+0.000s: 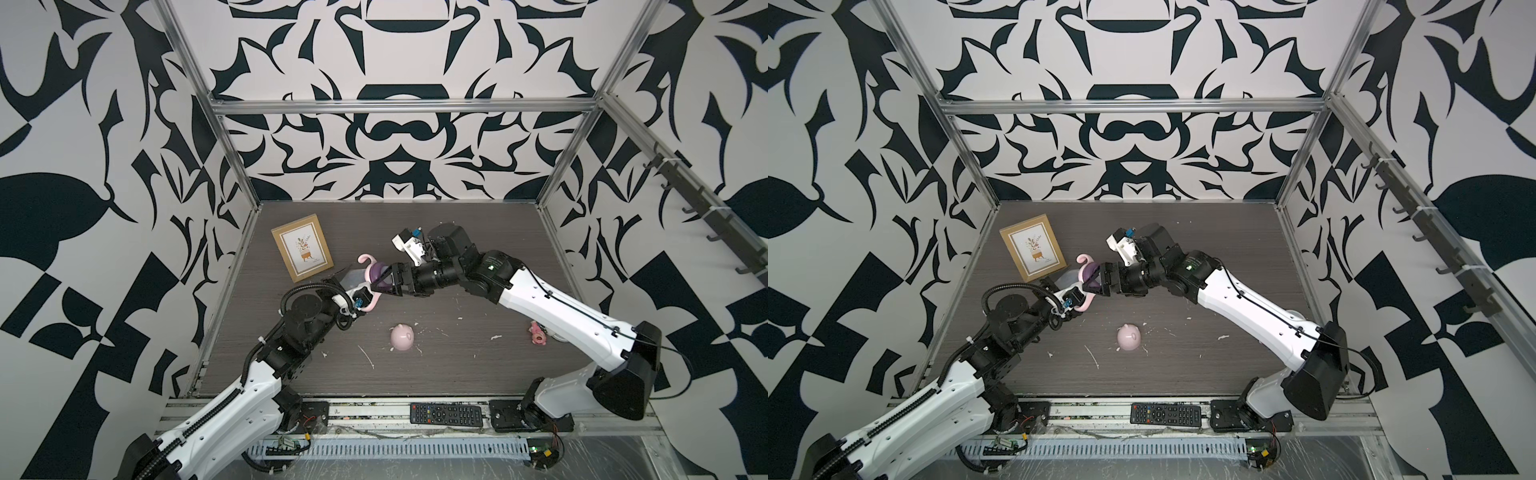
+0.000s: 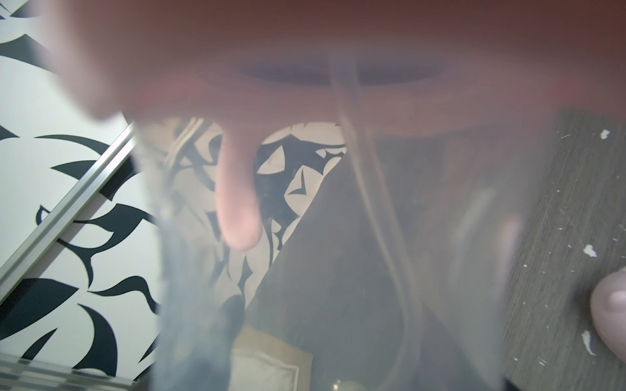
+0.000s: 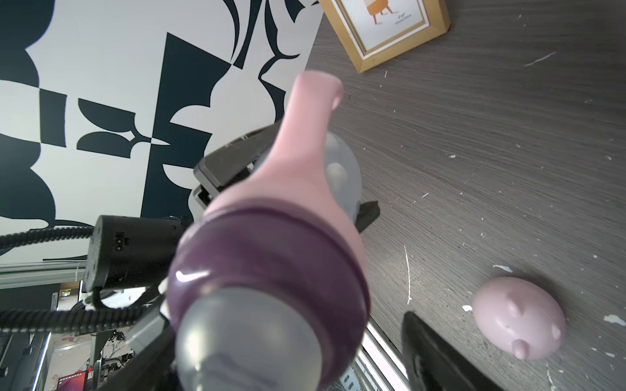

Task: Assemble the baby bottles
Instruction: Screw the nipple onto the baby bottle, then place the baby bottle at the center of the board.

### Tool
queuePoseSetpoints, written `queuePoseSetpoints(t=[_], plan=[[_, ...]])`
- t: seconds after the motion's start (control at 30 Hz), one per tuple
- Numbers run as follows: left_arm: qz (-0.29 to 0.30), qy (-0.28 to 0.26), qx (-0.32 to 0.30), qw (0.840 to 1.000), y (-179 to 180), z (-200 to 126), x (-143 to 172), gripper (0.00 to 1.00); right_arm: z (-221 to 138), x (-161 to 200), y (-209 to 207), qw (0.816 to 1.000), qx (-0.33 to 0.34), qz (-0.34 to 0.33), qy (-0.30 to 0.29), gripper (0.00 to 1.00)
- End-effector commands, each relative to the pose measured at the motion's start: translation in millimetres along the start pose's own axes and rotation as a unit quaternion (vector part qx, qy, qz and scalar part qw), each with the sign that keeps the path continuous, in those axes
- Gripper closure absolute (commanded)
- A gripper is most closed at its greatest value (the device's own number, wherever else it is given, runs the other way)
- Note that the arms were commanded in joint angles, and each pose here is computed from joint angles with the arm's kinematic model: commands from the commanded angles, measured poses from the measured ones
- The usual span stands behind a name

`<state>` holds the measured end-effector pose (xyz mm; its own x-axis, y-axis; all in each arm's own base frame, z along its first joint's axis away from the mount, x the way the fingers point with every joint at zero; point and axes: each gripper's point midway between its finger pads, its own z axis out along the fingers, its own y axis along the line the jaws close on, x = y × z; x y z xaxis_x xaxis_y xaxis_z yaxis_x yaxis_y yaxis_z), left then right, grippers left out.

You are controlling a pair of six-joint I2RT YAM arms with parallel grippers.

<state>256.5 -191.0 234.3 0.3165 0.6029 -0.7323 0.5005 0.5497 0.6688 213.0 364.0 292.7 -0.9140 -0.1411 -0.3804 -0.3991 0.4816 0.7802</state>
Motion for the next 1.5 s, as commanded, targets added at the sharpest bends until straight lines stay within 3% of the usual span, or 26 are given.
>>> queuePoseSetpoints(t=[0.0, 0.57, 0.67, 0.8, 0.9, 1.07, 1.13, 1.17, 1.37, 1.47], plan=[[0.004, -0.029, -0.005, 1.000, 4.2, 1.4, -14.0, 1.00, -11.6, -21.2, 21.5, 0.998, -0.018, -0.049, -0.039, 0.05], [0.001, -0.040, 0.007, 0.999, 4.1, 3.2, -22.1, 1.00, 8.6, -23.6, -9.6, 0.998, 0.024, -0.034, -0.040, 0.11], [-0.002, -0.043, 0.004, 0.999, 5.7, 2.3, -23.8, 1.00, 11.9, -25.6, -9.7, 0.999, 0.016, -0.026, -0.045, 0.18], [-0.005, -0.043, -0.001, 0.999, 8.0, 2.0, -24.1, 0.99, 14.2, -23.7, -10.4, 0.999, 0.009, -0.015, -0.044, 0.35], [-0.008, -0.045, -0.006, 0.999, 8.7, 1.6, -23.8, 0.74, 10.7, -23.0, -8.0, 0.999, 0.007, -0.016, -0.046, 0.51], [-0.019, -0.048, -0.005, 0.999, 4.4, -0.3, -20.3, 0.45, -2.0, -27.3, -10.1, 0.998, 0.021, -0.023, -0.056, 0.75], [-0.024, -0.043, 0.008, 0.999, -1.0, -0.4, -17.2, 0.08, -11.2, -33.2, -18.0, 0.997, 0.035, -0.025, -0.063, 0.83], [-0.027, -0.041, 0.013, 0.999, -3.1, -0.4, -16.4, 0.00, -16.4, -37.0, -22.6, 0.996, 0.042, -0.026, -0.067, 0.86], [-0.049, -0.042, 0.023, 0.998, -7.9, -3.5, -14.8, 0.01, -59.5, -58.0, -68.2, 0.982, 0.155, -0.069, -0.078, 0.96], [-0.065, -0.037, 0.026, 0.997, -8.6, -5.7, -13.2, 0.01, -74.3, -63.6, -95.1, 0.963, 0.239, -0.111, -0.054, 0.97]])
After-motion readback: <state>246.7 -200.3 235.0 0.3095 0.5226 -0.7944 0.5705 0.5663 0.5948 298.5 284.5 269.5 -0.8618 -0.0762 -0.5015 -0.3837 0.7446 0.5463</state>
